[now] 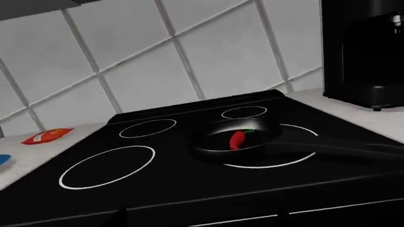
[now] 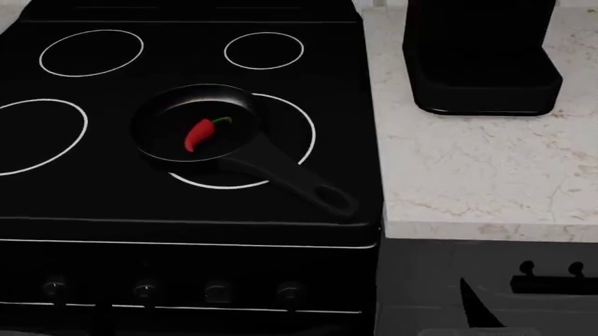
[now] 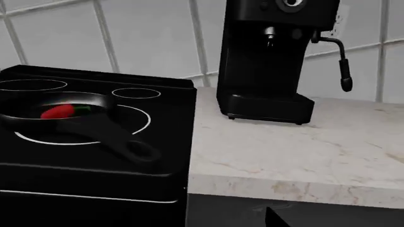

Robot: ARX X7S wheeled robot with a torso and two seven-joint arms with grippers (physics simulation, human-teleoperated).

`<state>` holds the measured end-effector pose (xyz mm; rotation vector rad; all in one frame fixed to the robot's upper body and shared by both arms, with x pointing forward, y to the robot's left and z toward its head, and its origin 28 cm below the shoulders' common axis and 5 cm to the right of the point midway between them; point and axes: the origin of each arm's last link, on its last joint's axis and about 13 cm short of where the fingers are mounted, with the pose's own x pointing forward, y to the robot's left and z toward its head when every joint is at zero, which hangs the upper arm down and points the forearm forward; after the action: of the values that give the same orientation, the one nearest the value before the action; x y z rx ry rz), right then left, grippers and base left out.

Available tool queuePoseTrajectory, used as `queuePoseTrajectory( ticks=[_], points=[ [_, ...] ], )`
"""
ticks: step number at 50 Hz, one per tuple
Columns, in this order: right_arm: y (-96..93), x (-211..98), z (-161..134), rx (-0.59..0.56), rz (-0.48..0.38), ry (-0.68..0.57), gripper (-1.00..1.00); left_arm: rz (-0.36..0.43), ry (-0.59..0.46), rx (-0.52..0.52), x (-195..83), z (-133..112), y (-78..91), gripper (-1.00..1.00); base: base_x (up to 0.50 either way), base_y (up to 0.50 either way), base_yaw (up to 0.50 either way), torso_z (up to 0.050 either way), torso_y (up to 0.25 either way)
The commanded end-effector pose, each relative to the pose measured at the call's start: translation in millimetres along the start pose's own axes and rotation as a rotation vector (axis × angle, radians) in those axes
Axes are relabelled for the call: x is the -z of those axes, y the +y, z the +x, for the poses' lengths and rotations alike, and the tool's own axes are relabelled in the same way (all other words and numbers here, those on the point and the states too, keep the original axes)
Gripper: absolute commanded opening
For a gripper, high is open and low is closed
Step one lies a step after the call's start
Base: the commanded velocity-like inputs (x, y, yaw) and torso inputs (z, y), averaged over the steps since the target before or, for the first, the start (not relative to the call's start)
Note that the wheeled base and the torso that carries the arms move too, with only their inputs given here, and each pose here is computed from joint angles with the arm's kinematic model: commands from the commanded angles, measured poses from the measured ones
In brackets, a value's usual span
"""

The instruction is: Pick up the pan and dump the vegetables in it onto the plate. Then return the pan to the stove.

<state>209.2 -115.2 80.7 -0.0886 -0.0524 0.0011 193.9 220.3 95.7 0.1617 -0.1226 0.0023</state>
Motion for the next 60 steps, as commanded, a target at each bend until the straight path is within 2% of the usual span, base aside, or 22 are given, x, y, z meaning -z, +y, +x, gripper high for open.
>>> queuePoseTrajectory(
  ticks=[1,2,9,10,11,19,23,33,43,45,50,51,52,53,56,57,58,60],
  points=[
    [-21.6,-55,-6,0.028,-0.091,-0.069,1.0,0.098,-0.044,0.026,-52,-5,15.8,1.0,0.0,0.0,0.0,0.043,0.127],
    [-25.1,-63,-7,0.033,-0.114,-0.089,1.0,0.082,-0.047,0.035,-58,-6,17.3,1.0,0.0,0.0,0.0,0.043,0.127],
    [-37.7,-98,-12,0.018,-0.108,-0.119,1.0,0.101,-0.065,0.066,-81,-5,22.1,1.0,0.0,0.0,0.0,0.043,0.126],
    [-39.2,-106,-12,0.01,-0.115,-0.121,1.0,0.122,-0.071,0.064,-86,-4,23.4,1.0,0.0,0.0,0.0,0.043,0.125],
    [-40.3,-110,-13,0.004,-0.099,-0.124,1.0,0.114,-0.072,0.069,-88,-4,24.2,1.0,0.0,0.0,0.0,0.043,0.125],
    [-43.6,-135,-15,0.005,-0.177,-0.169,1.0,0.126,-0.076,0.083,-107,-2,24.4,1.0,0.0,0.0,0.0,0.043,0.125],
    [-45.5,-149,-17,0.004,-0.186,-0.207,1.0,0.129,-0.082,0.087,-113,-3,23.5,1.0,0.3,0.0,0.0,0.043,0.125],
    [-45.1,-152,-20,-0.001,-0.206,-0.216,1.0,0.143,-0.088,0.087,-112,-1,23.6,1.0,0.5,0.0,0.0,0.043,0.126],
    [-42.1,-149,-19,-0.032,-0.196,-0.205,1.0,0.119,-0.1,0.082,-115,-4,25.0,1.0,0.5,0.0,0.0,0.043,0.125],
    [-41.3,-152,-16,-0.112,-0.19,-0.153,1.0,0.091,-0.107,0.08,-120,-7,24.5,1.0,0.14,0.0,0.0,0.0,0.0],
    [-41.4,-177,-19,-0.285,-0.208,-0.1,1.0,0.091,-0.116,0.104,-126,-13,20.6,1.0,0.0,0.0,0.0,0.0,0.0],
    [-43.2,-189,-7,-0.287,-0.26,0.011,1.0,0.089,-0.1,0.105,-126,-15,18.3,1.0,0.0,0.0,0.0,0.0,0.0],
    [-35.0,-205,-1,-0.393,-0.27,0.054,1.0,0.091,-0.1,0.105,-127,-15,18.0,1.0,0.0,0.0,0.0,0.0,0.0],
    [-29.9,-212,-9,-0.526,-0.292,0.056,1.0,0.09,-0.1,0.105,-128,-17,18.2,1.0,0.0,0.0,0.0,0.0,0.0],
    [-27.6,-214,-8,-0.552,-0.306,0.05,1.0,0.094,-0.103,0.1,-131,-18,19.3,1.0,0.0,0.0,0.0,0.0,0.0],
    [-21.2,-231,-5,-0.622,-0.339,0.118,1.0,0.091,-0.103,0.103,-131,-18,19.3,1.0,0.0,0.0,0.0,0.0,0.0],
    [-15.3,-227,-6,-0.665,-0.37,0.162,1.0,0.09,-0.102,0.105,-130,-18,19.1,1.0,0.0,0.0,0.0,0.0,0.0],
    [-13.9,-226,-6,-0.673,-0.373,0.171,1.0,0.091,-0.102,0.107,-130,-19,19.0,1.0,0.0,0.0,0.0,0.0,0.0]
  ],
)
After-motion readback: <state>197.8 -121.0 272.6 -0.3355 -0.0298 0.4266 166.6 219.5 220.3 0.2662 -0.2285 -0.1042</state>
